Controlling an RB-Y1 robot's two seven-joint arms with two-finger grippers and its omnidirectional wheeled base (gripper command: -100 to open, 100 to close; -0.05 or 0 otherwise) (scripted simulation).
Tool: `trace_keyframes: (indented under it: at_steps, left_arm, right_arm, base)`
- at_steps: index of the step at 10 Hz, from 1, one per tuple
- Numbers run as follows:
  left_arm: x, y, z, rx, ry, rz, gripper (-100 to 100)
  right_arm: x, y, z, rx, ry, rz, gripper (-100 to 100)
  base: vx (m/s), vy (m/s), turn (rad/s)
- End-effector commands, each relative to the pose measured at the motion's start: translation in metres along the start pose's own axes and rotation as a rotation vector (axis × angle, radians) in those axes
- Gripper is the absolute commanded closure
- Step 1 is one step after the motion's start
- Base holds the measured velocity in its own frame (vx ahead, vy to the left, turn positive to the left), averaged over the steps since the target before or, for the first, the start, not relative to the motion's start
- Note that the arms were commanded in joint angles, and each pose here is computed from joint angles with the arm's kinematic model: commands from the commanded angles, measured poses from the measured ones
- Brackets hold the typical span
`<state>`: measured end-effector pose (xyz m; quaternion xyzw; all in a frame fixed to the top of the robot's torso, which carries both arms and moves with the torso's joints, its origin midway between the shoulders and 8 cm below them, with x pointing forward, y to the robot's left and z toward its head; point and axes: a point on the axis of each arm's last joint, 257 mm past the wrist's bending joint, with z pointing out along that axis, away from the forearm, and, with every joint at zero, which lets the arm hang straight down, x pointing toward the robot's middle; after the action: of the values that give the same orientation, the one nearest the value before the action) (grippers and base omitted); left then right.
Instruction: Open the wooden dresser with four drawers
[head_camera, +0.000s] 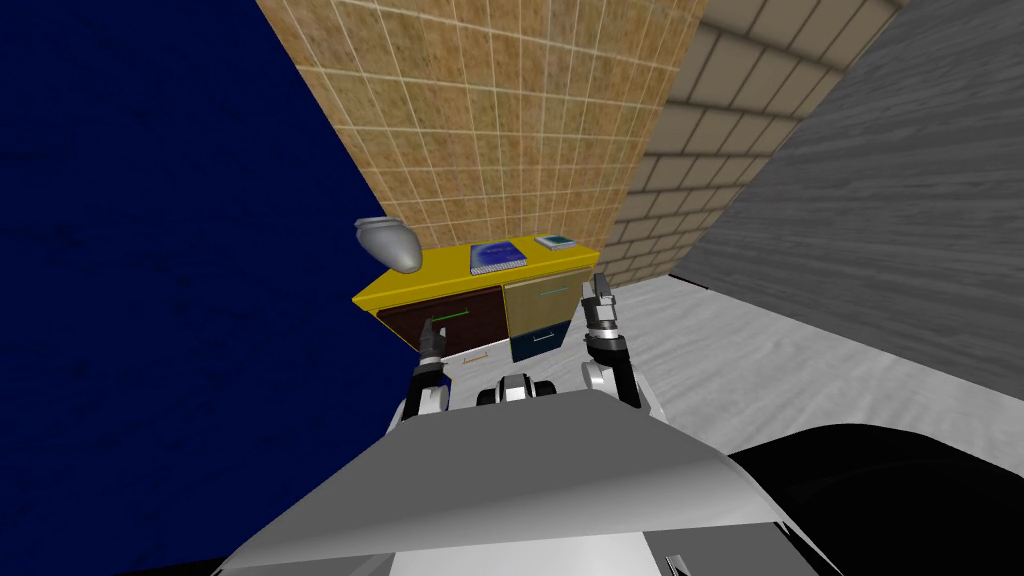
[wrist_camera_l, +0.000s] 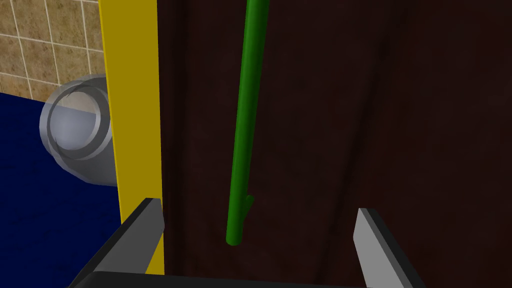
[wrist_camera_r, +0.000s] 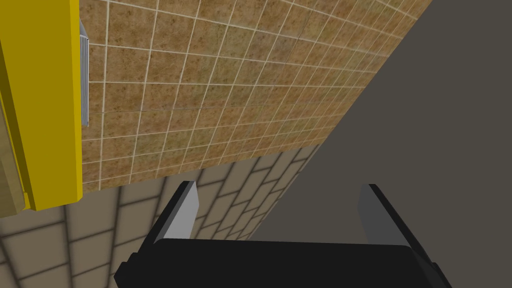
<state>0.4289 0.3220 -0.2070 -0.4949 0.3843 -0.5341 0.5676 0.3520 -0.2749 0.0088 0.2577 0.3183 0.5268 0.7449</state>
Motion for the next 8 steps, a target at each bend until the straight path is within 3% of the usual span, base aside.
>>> trace_keyframes:
  at_steps: [1,2,4,6,8]
  left_arm:
    - [-0.006,-0.002,0.002,-0.008,0.030,0.046,-100]
    - [-0.007,-0.004,0.003,-0.013,0.039,0.059,-100]
    - [0.000,-0.008,0.004,-0.017,0.029,0.029,-100]
    - [0.000,-0.014,0.007,-0.024,0.047,0.049,-100]
    - [0.009,-0.018,0.007,-0.020,0.019,-0.005,-100]
  right_arm:
    - [0.000,0.000,0.000,0.000,0.000,0.000,0]
    - [0.000,0.000,0.000,0.000,0.000,0.000,0]
    - [0.000,0.000,0.000,0.000,0.000,0.000,0]
    - [0.000,0.000,0.000,0.000,0.000,0.000,0]
    - [0.000,0.000,0.000,0.000,0.000,0.000,0]
  base:
    - [0.000,0.000,0.000]
    - [0.002,-0.008,-0.010]
    - [0.004,-0.014,-0.021]
    - [0.003,-0.018,-0.015]
    - [0.004,-0.013,-0.013]
